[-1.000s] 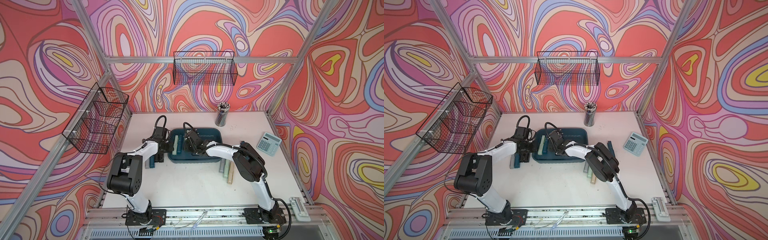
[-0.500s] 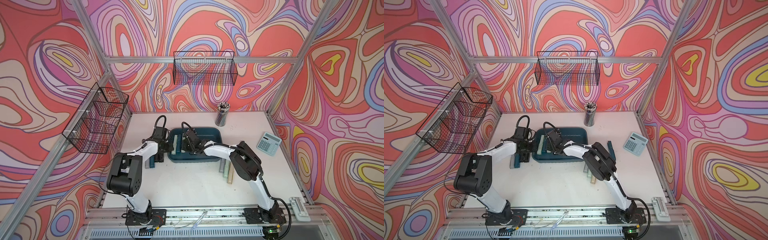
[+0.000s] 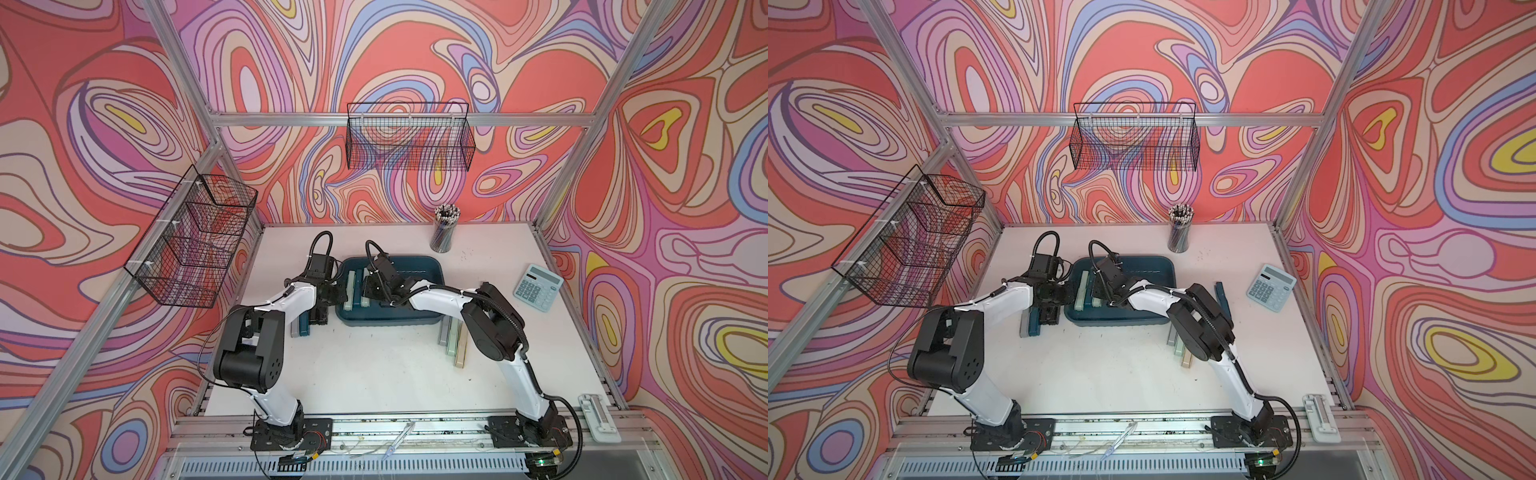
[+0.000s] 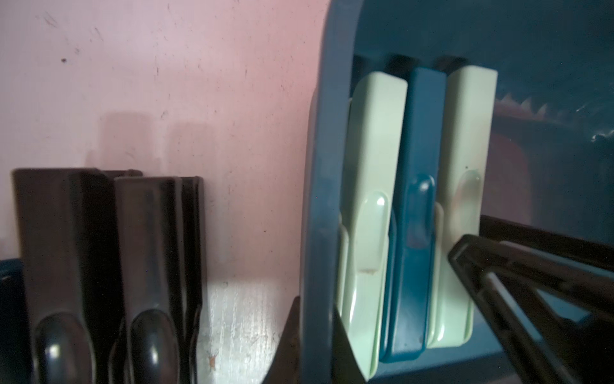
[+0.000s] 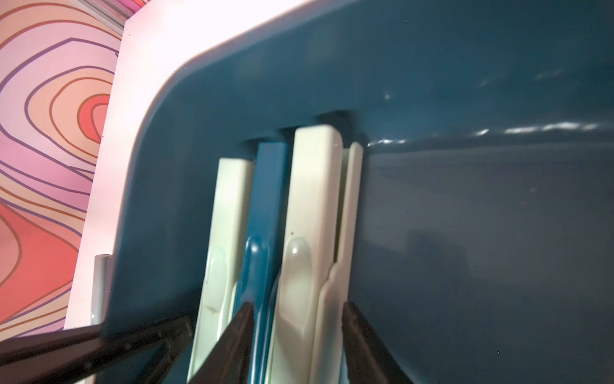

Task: Put the pruning pliers into the storage box
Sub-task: Place the pruning pliers in the storage box, then pick up the pruning pliers from the center of the board.

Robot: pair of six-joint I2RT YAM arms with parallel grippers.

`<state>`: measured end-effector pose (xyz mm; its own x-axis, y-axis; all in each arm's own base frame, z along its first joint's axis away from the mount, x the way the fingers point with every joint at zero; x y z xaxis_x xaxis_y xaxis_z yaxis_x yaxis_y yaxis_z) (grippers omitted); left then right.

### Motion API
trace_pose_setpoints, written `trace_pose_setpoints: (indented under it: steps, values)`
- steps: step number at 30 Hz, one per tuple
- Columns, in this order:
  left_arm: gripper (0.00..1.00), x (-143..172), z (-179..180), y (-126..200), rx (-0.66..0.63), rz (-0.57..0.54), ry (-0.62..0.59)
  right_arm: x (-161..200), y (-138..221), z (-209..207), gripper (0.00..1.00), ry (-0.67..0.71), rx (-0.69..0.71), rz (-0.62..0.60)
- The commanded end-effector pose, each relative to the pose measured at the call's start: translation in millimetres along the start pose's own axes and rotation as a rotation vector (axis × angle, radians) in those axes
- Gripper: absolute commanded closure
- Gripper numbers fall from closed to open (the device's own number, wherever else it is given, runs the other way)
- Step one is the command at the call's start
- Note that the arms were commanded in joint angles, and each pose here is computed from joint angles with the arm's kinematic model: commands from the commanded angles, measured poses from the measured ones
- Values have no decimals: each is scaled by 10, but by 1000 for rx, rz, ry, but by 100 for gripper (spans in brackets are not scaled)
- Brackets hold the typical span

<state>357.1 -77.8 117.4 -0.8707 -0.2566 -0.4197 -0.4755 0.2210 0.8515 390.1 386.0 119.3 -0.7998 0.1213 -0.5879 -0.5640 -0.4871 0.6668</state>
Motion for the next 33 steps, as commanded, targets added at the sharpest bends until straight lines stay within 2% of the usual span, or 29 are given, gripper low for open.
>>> trace_pose_setpoints:
  steps: [1,6,11,18,25,33]
  values:
    - [100,-156,-150,161,80,-85,-11,-333,437,17,53,40,45,-89]
    - [100,-158,-147,167,77,-89,-13,-458,1048,-156,52,81,163,-148]
    - [100,-158,-131,181,63,-96,-20,-387,1652,-559,51,53,328,-158]
    - [100,-175,-135,184,57,-94,-22,183,2249,-1185,50,-64,486,-76]
    - [100,-198,-130,168,48,-91,-26,854,2479,-1677,49,-105,585,40]
    - [100,-186,-114,150,37,-85,-28,1054,2435,-1732,45,-109,537,108]
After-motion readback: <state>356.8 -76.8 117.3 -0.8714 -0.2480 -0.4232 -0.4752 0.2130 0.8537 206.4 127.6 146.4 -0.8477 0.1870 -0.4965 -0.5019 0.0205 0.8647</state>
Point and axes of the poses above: each gripper's point midway between its finger pads, its own y axis back along the fingers, its own z axis along the line the jaws close on, x = y × z, the point moved 7 cm from there along y, back along the fingers, and after that the axes turned 4 degrees about y, right-handed, at the moved point
